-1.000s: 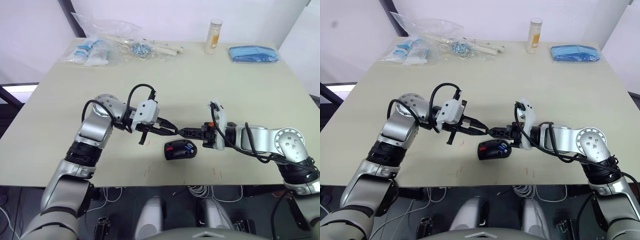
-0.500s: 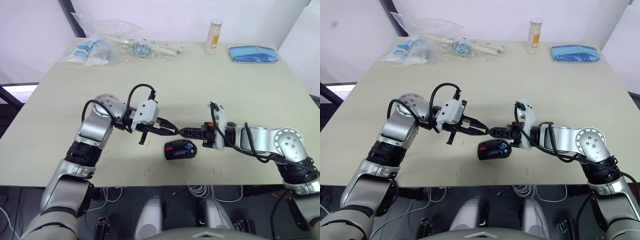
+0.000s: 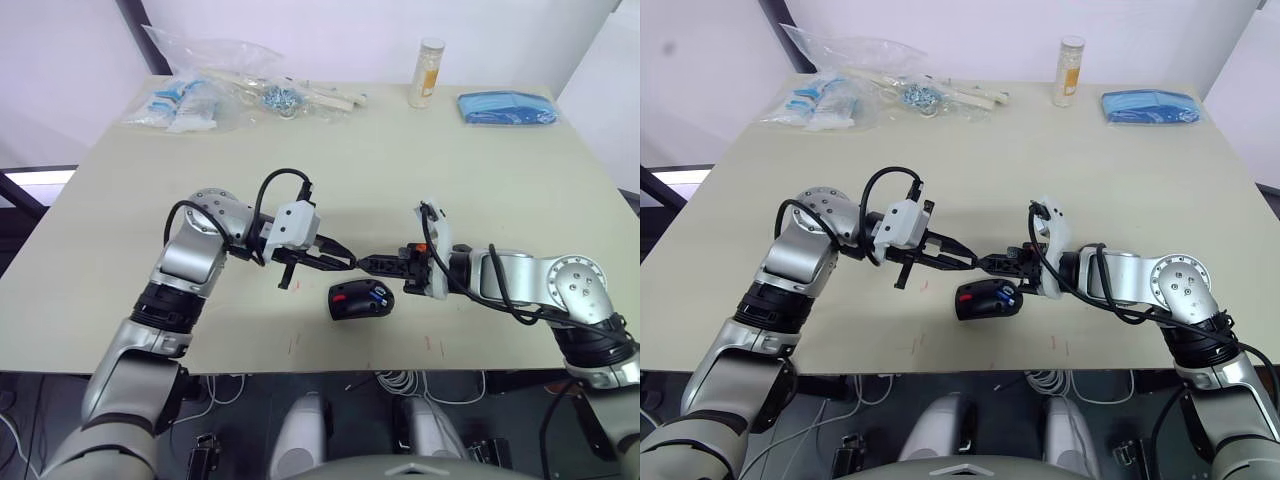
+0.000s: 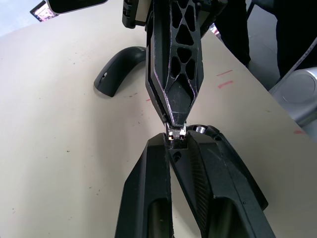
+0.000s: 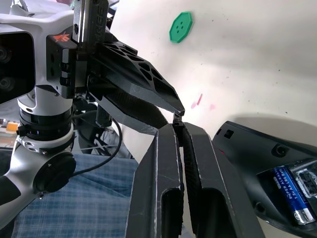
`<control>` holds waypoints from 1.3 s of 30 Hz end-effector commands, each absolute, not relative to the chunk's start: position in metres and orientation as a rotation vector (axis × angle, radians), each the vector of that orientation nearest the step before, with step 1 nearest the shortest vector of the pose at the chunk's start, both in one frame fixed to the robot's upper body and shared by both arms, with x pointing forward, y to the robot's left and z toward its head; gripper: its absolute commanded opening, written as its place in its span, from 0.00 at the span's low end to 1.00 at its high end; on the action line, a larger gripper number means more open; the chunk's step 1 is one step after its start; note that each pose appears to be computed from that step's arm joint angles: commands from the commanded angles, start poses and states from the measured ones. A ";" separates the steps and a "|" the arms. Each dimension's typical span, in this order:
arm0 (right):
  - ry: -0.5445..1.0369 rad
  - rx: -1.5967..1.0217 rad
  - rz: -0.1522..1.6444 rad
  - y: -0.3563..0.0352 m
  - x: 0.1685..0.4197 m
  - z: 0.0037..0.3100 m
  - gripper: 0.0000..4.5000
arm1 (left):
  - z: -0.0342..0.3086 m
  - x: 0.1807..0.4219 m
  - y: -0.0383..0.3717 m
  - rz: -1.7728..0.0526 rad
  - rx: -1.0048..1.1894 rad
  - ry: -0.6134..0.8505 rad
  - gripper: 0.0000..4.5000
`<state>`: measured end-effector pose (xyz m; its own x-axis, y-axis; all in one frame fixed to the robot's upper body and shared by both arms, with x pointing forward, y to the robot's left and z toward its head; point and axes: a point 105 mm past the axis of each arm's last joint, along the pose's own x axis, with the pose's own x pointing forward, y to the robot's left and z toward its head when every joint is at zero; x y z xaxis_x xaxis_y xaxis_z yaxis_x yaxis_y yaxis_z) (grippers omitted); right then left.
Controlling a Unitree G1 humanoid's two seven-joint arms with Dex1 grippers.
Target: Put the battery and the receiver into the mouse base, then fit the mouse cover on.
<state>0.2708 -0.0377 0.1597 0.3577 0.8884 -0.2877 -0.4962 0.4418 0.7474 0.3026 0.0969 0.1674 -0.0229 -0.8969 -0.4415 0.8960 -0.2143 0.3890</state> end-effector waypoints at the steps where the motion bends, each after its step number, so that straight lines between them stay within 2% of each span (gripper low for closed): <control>1: 0.710 0.605 1.020 -0.037 0.265 0.172 0.00 | 0.176 0.309 0.098 -1.591 0.714 -0.032 0.24; 2: 0.709 0.605 1.020 -0.037 0.265 0.172 0.00 | 0.177 0.310 0.098 -1.589 0.712 -0.036 0.28; 4: 0.693 0.606 1.018 -0.040 0.265 0.173 0.00 | 0.177 0.311 0.100 -1.579 0.707 -0.035 0.47; 7: 0.642 0.587 1.021 -0.046 0.264 0.176 0.00 | 0.175 0.311 0.104 -1.572 0.683 -0.018 0.66; 8: 0.623 0.574 1.026 -0.047 0.263 0.176 0.00 | 0.175 0.311 0.104 -1.569 0.667 -0.015 0.79; 10: 0.588 0.541 1.042 -0.051 0.260 0.177 0.00 | 0.174 0.310 0.105 -1.565 0.629 -0.008 0.99; 17: 0.472 0.359 1.032 -0.070 0.253 0.164 0.00 | 0.165 0.302 0.105 -1.565 0.528 0.029 0.99; 21: 0.426 0.110 1.013 -0.096 0.242 0.144 0.00 | 0.154 0.294 0.100 -1.569 0.465 0.050 0.99; 25: 0.295 0.052 1.036 -0.114 0.235 0.146 0.00 | 0.141 0.291 0.091 -1.545 0.410 0.071 0.99; 29: 0.240 -0.055 1.064 -0.125 0.228 0.139 0.00 | 0.133 0.287 0.087 -1.546 0.392 0.093 0.99; 35: 0.083 -0.127 1.057 -0.154 0.218 0.142 0.00 | 0.118 0.299 0.082 -1.446 0.374 0.148 0.99; 39: 0.046 -0.173 1.087 -0.167 0.211 0.142 0.00 | 0.109 0.293 0.080 -1.475 0.390 0.169 0.99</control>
<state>0.2136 -0.1639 0.1322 0.4801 0.8652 -0.1447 -0.8769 0.4775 -0.0544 0.2964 0.0842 0.1070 0.1199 -0.9317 -0.3430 0.9882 0.0788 0.1315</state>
